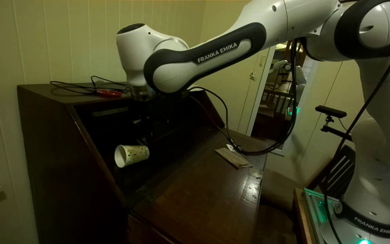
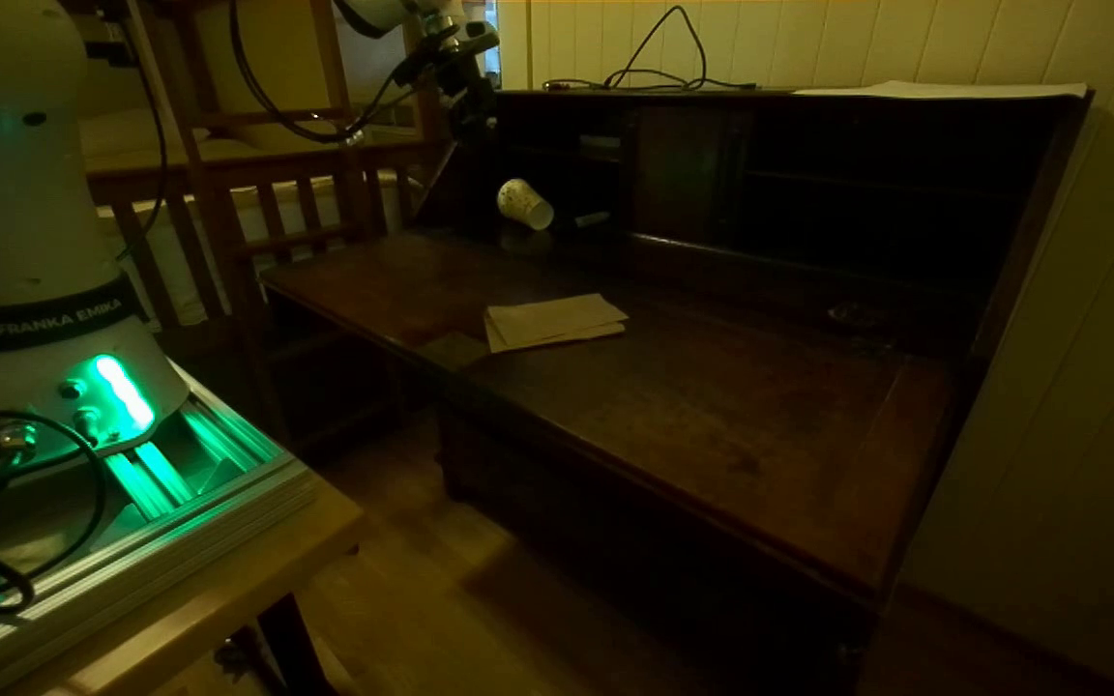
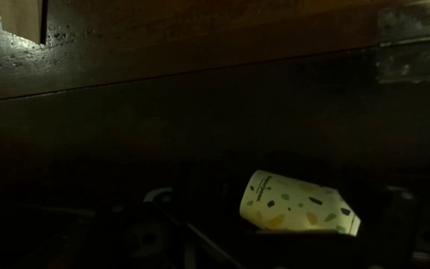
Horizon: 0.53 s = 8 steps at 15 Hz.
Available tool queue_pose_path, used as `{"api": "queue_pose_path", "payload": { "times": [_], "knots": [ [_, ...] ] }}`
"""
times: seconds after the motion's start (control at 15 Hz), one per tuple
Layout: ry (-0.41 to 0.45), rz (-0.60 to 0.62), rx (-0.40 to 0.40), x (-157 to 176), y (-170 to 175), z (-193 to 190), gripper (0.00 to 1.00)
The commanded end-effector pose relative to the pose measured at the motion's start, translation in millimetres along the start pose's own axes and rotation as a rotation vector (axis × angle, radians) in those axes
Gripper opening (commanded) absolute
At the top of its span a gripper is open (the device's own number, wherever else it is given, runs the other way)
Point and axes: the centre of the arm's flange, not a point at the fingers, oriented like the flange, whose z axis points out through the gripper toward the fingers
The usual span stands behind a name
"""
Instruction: Place the coffee cup upright.
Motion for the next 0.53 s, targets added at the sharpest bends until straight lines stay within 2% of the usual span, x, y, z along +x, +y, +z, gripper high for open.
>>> {"api": "queue_pose_path", "payload": {
  "times": [0.0,0.07,0.27,0.47],
  "knots": [
    [0.071,-0.037,-0.006,20,-11,0,1.0],
    [0.029,-0.004,-0.011,7,-6,4,1.0],
    [0.047,-0.02,0.001,11,-9,3,1.0],
    [0.072,0.055,0.008,17,-14,11,1.0]
  ]
}}
